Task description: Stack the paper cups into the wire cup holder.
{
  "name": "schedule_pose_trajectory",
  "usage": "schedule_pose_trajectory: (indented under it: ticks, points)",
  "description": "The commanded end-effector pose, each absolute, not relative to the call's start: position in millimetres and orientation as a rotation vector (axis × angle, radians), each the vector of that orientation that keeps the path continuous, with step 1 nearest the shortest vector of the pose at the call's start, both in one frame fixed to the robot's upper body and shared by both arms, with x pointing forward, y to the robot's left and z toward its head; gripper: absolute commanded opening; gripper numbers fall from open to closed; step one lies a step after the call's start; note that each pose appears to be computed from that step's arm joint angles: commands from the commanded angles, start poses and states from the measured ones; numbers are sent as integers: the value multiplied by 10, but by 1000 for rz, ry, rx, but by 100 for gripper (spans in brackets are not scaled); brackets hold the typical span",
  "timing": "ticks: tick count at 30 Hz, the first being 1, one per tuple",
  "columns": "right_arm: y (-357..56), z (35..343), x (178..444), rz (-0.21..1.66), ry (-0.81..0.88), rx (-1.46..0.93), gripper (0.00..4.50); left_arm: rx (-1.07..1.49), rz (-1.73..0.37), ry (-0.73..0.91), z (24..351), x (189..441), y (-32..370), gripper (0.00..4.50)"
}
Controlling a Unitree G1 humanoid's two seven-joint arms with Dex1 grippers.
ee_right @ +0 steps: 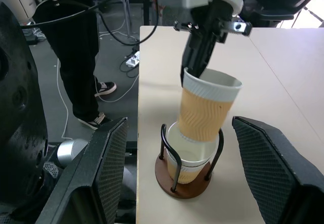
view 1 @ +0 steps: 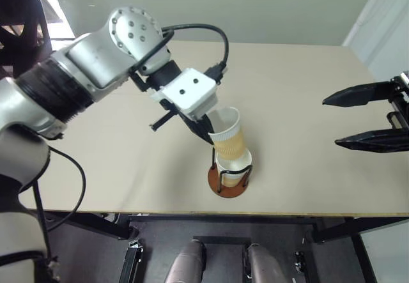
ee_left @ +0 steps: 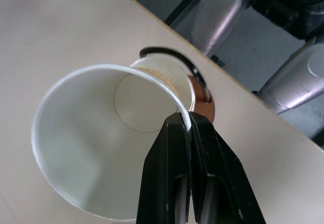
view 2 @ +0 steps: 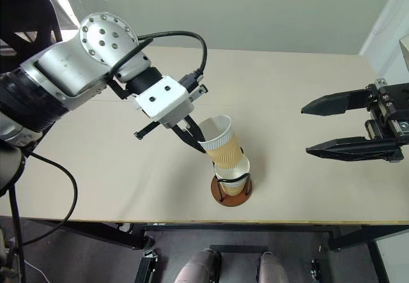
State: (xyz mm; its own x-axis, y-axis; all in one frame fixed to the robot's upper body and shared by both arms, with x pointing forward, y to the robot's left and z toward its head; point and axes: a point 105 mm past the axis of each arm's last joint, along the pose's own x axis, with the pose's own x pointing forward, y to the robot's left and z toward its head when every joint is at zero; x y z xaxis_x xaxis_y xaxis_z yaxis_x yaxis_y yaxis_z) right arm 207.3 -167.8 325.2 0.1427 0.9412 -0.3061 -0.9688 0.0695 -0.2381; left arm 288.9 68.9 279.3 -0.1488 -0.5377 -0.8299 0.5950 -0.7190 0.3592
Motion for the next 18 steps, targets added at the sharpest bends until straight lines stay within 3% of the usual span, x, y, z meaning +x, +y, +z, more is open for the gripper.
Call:
schedule_pose_trajectory:
  ticks: [1,13,16,18]
  points:
    - [-1663,3340,2015,1435,31,-461,332,1409,-1926,47,2847,2925,731,7]
    - [-1671,3305,2019,1429,41,-463,332,1395,-1966,62,2790,2888,691,7]
    - [-1676,3304,2018,1427,43,-461,332,1436,-1970,81,2754,2885,714,67]
    - [-1679,3299,2017,1425,43,-461,332,1458,-1971,84,2738,2894,723,133]
